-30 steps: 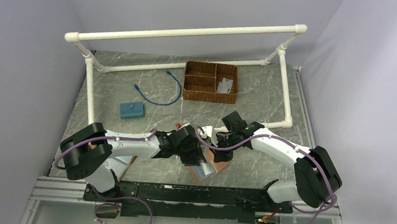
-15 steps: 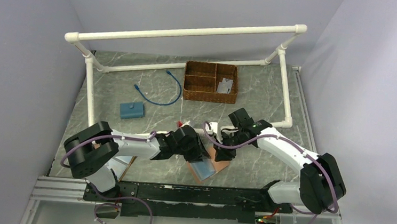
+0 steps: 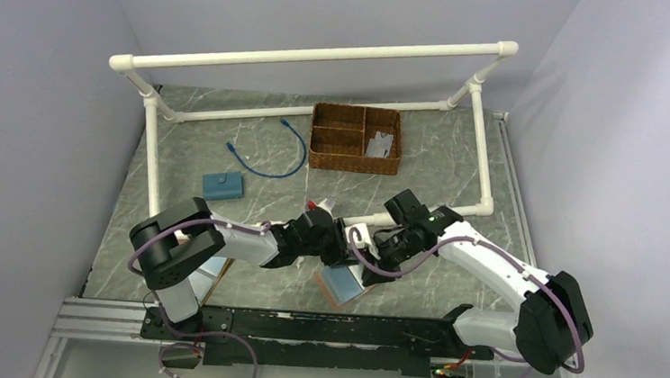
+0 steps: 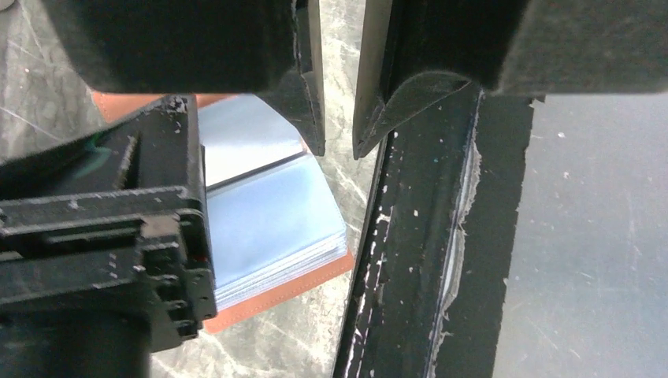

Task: Take the credit cards out of the card holder
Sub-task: Open the card holder at the center of the board.

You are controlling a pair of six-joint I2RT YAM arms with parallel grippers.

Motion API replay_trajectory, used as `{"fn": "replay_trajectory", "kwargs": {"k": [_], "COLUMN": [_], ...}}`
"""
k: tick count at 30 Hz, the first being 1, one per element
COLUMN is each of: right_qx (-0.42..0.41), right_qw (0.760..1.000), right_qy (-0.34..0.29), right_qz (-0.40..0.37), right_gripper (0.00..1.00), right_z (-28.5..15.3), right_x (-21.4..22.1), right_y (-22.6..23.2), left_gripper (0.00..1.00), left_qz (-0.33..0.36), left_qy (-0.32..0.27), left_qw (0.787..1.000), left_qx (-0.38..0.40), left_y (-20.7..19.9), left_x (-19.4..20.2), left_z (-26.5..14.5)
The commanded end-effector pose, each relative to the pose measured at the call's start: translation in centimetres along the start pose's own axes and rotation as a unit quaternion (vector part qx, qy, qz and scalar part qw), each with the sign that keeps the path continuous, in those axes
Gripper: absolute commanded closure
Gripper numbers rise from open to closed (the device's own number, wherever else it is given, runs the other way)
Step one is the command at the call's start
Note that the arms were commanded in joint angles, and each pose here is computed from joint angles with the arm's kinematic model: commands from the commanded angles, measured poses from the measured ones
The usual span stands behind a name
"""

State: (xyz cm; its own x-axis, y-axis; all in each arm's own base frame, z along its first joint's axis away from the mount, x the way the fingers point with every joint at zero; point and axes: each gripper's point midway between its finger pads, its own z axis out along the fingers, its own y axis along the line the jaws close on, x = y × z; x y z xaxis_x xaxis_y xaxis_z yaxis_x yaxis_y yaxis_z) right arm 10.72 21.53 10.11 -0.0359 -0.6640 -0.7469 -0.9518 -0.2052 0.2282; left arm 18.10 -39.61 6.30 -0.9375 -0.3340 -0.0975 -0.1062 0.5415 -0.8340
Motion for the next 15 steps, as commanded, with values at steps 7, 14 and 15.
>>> {"fn": "replay_trajectory", "kwargs": {"k": [7, 14, 15], "right_qx": [0.121, 0.169, 0.17], "right_qw": [0.99, 0.975, 0.974], "right_qy": [0.076, 0.141, 0.144], "right_qz": [-0.006, 0.04, 0.045], "right_gripper": [0.83, 0.87, 0.87], "right_z": [1.1, 0.9, 0.9], "right_x": [1.9, 4.7, 4.8], "right_y": [-4.6, -7.2, -7.3], "left_gripper": [0.58, 0.55, 0.54], "left_qz": [-0.009, 0.001, 0.002], "left_qy": [-0.002, -0.026, -0.031], "left_qw": [0.999, 0.999, 0.999], "left_qx": [0.045, 0.033, 0.033], "left_y": [-1.9, -1.8, -1.9], "left_x": [-0.6, -1.3, -1.4], "left_z": [0.0, -1.8, -2.2]}}
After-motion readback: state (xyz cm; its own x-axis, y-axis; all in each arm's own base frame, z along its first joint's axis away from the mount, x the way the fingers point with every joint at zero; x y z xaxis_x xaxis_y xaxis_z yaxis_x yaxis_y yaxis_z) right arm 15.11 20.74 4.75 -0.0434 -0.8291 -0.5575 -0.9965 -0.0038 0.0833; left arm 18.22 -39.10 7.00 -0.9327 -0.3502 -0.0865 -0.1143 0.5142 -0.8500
